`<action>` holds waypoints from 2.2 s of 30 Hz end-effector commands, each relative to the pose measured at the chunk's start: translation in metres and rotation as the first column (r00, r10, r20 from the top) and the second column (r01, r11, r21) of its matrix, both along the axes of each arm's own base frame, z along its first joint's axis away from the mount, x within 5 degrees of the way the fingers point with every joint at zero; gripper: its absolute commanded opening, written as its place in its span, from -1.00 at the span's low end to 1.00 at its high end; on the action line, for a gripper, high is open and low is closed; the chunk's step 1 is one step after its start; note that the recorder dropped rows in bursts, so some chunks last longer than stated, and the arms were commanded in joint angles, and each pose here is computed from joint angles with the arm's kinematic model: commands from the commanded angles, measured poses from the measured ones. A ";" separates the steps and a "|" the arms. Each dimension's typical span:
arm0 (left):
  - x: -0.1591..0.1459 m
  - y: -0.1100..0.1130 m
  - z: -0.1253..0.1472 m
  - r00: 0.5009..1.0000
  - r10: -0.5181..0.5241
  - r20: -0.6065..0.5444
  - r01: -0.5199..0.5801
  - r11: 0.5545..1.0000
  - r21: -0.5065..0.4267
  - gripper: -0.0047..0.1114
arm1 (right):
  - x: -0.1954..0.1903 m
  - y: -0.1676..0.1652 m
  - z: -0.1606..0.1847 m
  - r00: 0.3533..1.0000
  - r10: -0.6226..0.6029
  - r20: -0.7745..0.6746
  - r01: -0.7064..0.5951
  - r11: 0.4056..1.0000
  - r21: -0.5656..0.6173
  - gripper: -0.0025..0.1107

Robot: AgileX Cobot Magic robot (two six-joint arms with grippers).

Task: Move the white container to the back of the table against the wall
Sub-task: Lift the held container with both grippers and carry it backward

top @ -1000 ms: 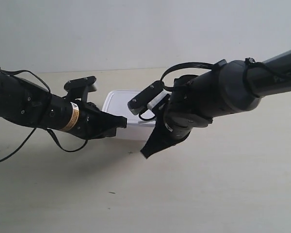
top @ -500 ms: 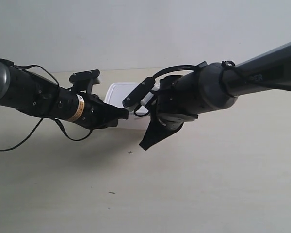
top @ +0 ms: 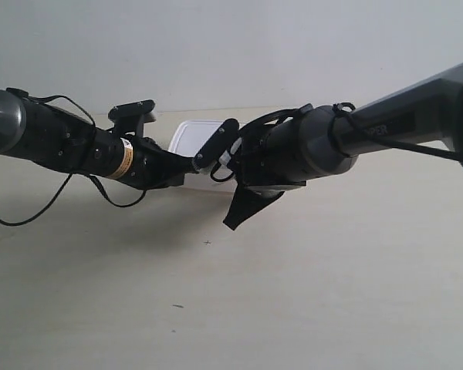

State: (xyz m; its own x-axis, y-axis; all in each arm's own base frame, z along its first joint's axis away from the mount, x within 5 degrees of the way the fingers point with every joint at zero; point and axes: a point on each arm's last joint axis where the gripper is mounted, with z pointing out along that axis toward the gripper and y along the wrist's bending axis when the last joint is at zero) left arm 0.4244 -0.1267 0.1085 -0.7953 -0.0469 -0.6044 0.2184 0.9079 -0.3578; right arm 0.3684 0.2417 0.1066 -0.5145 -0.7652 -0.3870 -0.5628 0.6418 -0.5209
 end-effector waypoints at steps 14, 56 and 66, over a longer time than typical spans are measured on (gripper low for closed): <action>0.023 -0.012 -0.005 0.999 -0.042 0.023 0.043 0.998 -0.045 -0.92 | 0.025 0.006 -0.010 0.998 0.040 0.052 -0.038 0.999 -0.021 -0.96; 0.057 0.009 -0.012 0.998 -0.017 0.058 0.022 0.996 -0.087 -0.92 | 0.060 -0.009 -0.016 0.987 0.094 0.128 -0.094 0.996 -0.003 -0.96; 0.062 0.009 -0.009 0.996 -0.026 0.091 0.032 0.997 -0.070 -0.92 | 0.070 -0.009 -0.018 0.987 0.086 0.136 -0.091 0.995 0.032 -0.96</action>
